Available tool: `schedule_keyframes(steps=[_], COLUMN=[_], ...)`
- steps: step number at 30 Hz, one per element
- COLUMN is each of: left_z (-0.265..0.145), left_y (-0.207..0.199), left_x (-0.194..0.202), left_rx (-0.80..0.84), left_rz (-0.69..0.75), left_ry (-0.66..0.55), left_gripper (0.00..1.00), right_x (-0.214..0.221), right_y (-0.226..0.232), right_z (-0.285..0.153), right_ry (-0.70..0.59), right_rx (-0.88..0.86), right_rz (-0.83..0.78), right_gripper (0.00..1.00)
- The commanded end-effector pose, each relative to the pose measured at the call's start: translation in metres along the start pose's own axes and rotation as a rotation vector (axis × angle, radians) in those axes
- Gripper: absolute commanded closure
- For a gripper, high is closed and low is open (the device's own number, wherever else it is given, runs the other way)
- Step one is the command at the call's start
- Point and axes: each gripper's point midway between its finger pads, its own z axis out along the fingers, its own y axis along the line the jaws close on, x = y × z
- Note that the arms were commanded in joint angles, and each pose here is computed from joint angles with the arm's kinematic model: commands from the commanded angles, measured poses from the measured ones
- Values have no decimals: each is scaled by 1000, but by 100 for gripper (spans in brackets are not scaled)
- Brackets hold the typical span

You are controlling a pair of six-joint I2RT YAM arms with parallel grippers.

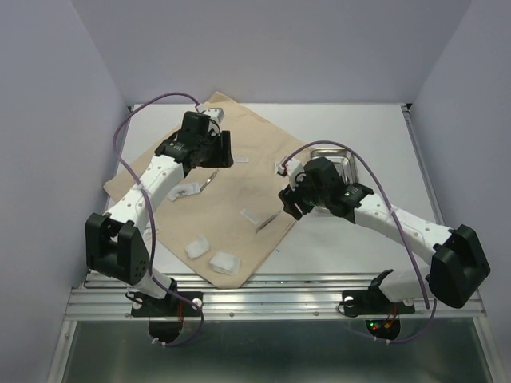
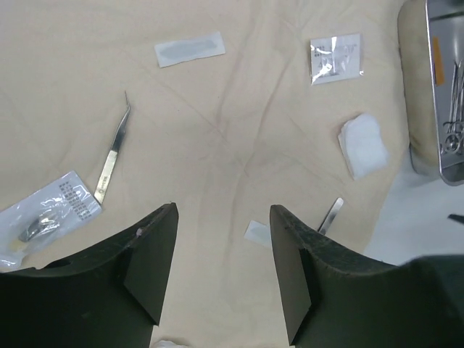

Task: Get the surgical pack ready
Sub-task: Pick up the medical item from the surgical kit.

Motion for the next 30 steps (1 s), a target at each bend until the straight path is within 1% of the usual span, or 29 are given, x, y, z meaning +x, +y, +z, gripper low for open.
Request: schedule_keyframes(steps=[1, 4, 6, 12, 18, 22, 27, 30], left_z=[-20, -33, -39, -42, -42, -39, -36, -36], left_y=[14, 28, 33, 42, 52, 58, 67, 68], left_x=[2, -3, -2, 11, 22, 28, 33, 34], left_rx=[4, -23, -32, -61, -87, -96, -104, -107], left_rz=[-166, -194, -205, -223, -228, -227, -239, -232], left_ry=[-9, -50, -61, -48, -41, -26, -19, -17], left_gripper=[36, 36, 36, 36, 36, 36, 37, 37], right_x=[-27, -22, -19, -4, 19, 28, 32, 33], right_y=[31, 33, 41, 49, 55, 60, 57, 56], right_z=[20, 39, 47, 83, 99, 107, 118, 121], right_ry=[-78, -30, -22, 52, 127, 152, 159, 149], right_rx=[-151, -164, -207, -278, -325, -343, -320, -309], right_rz=[-267, -341, -402, -479, -497, -494, -489, -486], right_gripper=[35, 35, 35, 35, 35, 37, 40, 45])
